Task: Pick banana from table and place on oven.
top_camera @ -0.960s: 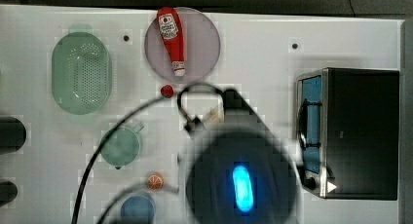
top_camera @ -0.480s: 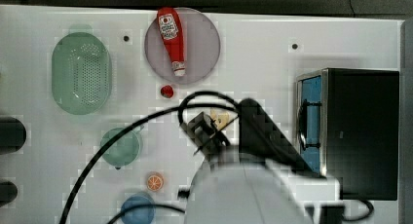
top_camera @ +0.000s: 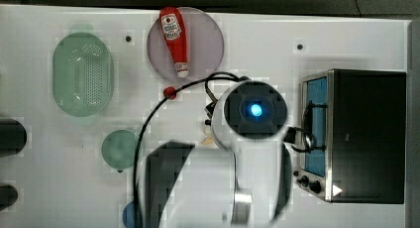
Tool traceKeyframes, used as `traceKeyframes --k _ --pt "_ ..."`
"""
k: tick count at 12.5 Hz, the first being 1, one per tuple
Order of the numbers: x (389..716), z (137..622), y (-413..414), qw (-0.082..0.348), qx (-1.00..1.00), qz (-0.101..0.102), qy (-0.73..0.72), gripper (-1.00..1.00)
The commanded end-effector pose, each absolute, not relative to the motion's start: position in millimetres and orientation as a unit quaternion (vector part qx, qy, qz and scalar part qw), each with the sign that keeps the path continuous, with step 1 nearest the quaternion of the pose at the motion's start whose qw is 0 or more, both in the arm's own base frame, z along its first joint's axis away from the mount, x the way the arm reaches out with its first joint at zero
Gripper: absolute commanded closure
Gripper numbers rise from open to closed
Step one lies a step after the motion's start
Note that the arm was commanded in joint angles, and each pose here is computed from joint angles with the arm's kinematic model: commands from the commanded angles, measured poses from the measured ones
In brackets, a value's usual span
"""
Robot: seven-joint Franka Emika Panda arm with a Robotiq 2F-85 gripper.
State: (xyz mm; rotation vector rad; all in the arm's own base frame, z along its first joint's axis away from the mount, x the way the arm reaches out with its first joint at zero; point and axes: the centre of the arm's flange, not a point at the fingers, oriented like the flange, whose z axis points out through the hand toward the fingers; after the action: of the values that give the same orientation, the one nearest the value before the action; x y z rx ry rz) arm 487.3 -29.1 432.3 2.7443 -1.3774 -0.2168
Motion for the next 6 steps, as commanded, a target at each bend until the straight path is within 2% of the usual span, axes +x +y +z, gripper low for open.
traceKeyframes --k 1,6 --pt "494 407 -22 0.027 0.894 -0.044 -0.445 -1.00" --pt "491 301 -20 0.023 0.895 -0.036 -0.443 -1.00"
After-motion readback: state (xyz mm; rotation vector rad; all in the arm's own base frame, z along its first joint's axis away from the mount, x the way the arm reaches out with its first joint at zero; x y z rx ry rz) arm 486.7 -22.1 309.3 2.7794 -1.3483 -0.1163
